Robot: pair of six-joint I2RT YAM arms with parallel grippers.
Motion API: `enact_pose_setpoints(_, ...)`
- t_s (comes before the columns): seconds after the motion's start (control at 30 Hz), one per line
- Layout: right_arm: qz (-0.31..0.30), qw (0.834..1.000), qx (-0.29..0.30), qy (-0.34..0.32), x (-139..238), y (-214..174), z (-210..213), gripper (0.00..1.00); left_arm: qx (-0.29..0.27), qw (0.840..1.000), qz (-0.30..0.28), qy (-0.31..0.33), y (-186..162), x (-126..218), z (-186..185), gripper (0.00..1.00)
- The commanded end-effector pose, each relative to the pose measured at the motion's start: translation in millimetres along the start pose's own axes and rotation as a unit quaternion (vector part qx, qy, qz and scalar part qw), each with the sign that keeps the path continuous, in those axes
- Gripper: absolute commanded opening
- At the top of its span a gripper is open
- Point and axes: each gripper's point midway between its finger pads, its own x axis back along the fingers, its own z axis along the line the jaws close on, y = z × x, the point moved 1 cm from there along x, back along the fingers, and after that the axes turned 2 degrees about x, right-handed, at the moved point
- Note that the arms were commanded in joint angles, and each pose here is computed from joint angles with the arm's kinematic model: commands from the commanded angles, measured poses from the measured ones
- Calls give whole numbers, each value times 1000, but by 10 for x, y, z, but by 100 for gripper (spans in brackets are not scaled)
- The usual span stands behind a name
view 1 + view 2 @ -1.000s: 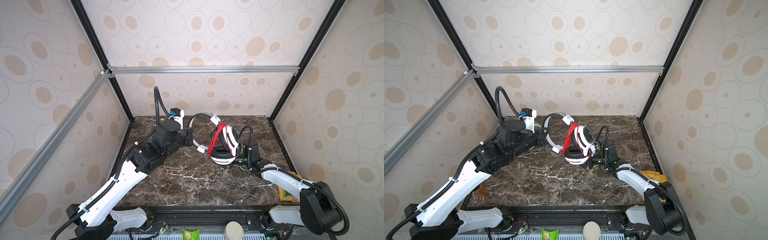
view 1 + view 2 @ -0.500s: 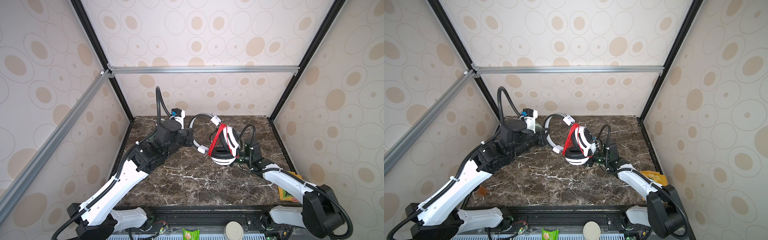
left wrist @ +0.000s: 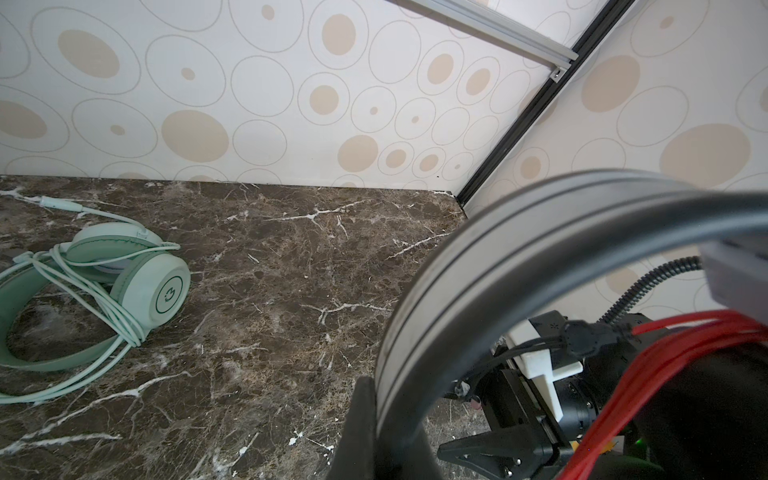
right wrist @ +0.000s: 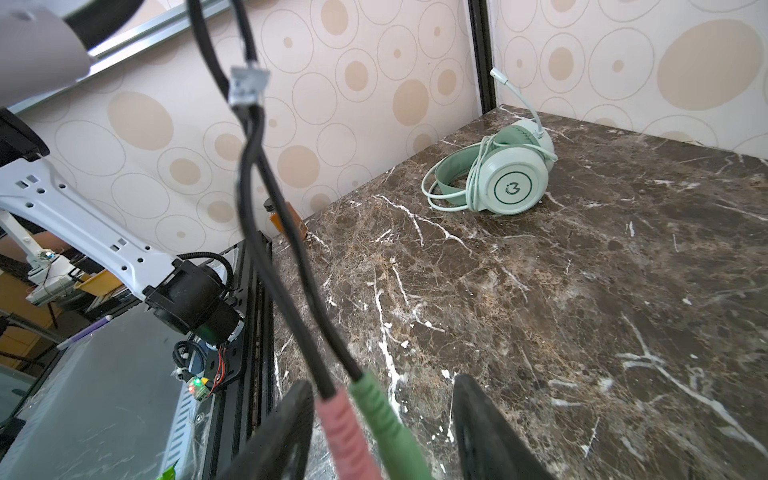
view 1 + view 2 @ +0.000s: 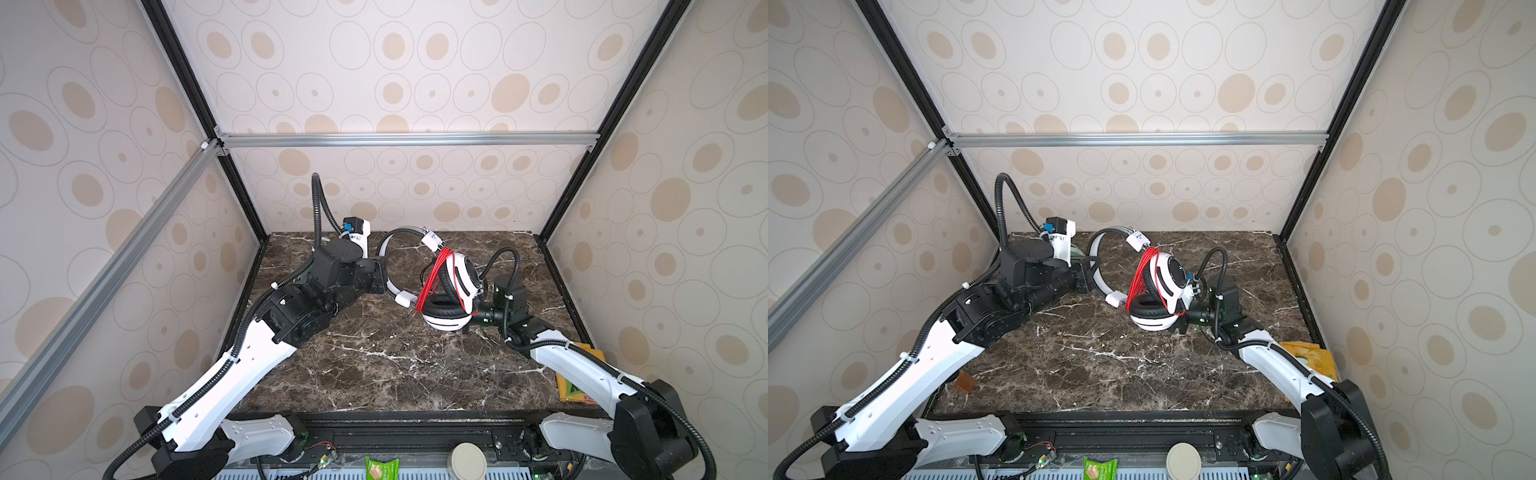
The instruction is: Wrap the headphones
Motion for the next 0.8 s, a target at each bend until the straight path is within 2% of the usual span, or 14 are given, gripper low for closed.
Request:
enact_pose_setpoints(0.0, -9, 1000, 30, -1, 27, 123, 54, 57, 34, 997, -60, -47, 392, 216, -203, 0)
enact_pose_setpoints(0.13, -17, 999, 37, 7, 39, 175, 103, 54, 33, 997, -58, -44, 375, 204, -192, 0)
enact_pose_setpoints(0.37, -29, 998, 55, 17, 77, 259, 205, 43, 34, 997, -57, -43, 357, 190, -183, 0)
enact_pose_setpoints(0.5, -27, 998, 55, 21, 74, 247, 217, 30, 35, 997, -58, -44, 364, 193, -187, 0)
enact_pose_setpoints(0.57, -25, 998, 52, 24, 66, 227, 223, 20, 35, 997, -59, -44, 370, 200, -187, 0)
enact_pose_setpoints(0.77, -19, 998, 43, 31, 39, 138, 287, 5, 47, 996, -69, -25, 410, 182, -121, 0)
